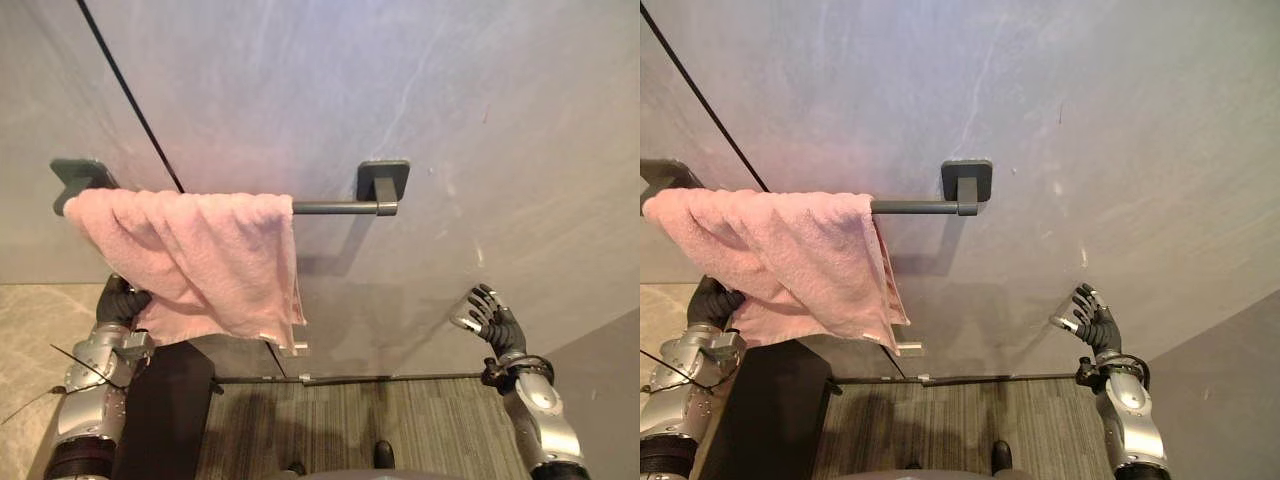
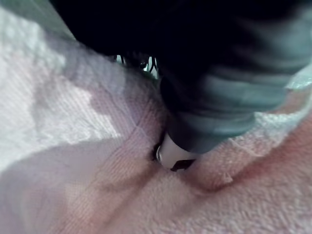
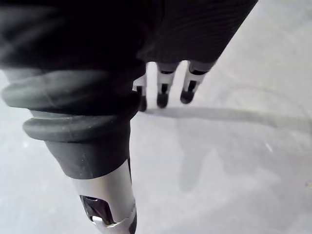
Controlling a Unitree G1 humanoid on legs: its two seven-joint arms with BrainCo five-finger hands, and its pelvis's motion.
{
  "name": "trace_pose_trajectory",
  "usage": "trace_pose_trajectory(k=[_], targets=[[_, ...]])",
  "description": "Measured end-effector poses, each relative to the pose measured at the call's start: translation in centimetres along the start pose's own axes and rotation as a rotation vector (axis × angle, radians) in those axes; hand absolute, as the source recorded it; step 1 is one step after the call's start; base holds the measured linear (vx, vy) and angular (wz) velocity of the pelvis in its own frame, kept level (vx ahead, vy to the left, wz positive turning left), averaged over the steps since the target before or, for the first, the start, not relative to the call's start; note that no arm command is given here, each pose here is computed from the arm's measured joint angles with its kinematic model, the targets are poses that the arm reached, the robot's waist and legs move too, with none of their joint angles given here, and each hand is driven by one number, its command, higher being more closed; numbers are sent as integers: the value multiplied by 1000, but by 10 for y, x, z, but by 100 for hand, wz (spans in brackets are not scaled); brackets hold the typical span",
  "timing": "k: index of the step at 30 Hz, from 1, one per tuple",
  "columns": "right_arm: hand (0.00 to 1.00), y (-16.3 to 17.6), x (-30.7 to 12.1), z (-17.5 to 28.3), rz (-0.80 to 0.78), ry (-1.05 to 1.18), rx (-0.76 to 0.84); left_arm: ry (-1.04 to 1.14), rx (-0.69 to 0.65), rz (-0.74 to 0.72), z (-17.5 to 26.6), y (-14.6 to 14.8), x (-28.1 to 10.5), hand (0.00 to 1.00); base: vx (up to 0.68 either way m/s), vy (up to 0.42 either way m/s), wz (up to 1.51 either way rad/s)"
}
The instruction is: Organize washtable
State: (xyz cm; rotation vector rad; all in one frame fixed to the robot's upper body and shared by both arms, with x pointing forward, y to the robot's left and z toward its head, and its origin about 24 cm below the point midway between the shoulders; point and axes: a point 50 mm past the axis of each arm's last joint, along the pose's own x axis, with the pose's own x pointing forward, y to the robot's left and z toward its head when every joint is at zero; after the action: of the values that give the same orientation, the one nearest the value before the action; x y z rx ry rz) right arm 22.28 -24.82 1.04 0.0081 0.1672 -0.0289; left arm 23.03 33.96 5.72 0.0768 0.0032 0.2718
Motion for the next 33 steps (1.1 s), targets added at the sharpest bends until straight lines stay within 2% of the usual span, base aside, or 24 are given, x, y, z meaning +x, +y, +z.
trace_pose_trajectory(k=[4, 15, 23, 28, 33], targets=[[0, 33, 13, 43, 266, -125, -55, -16, 15, 4, 6, 4, 2, 100, -90, -26, -11], [0, 122, 53, 114, 671, -311, -115, -81, 16, -86, 25, -20, 23, 100, -66, -29, 0], [0, 174, 63, 115, 828, -271, -137, -84, 9, -114, 27, -28, 27, 100, 5, -5, 3], [0, 193, 69, 118, 850, -268, -141, -106, 7, -154, 34, -42, 36, 100, -31, 6, 4], [0, 211, 70, 129, 879, -306, -140, -115, 4, -141, 36, -42, 37, 100, -34, -4, 0]])
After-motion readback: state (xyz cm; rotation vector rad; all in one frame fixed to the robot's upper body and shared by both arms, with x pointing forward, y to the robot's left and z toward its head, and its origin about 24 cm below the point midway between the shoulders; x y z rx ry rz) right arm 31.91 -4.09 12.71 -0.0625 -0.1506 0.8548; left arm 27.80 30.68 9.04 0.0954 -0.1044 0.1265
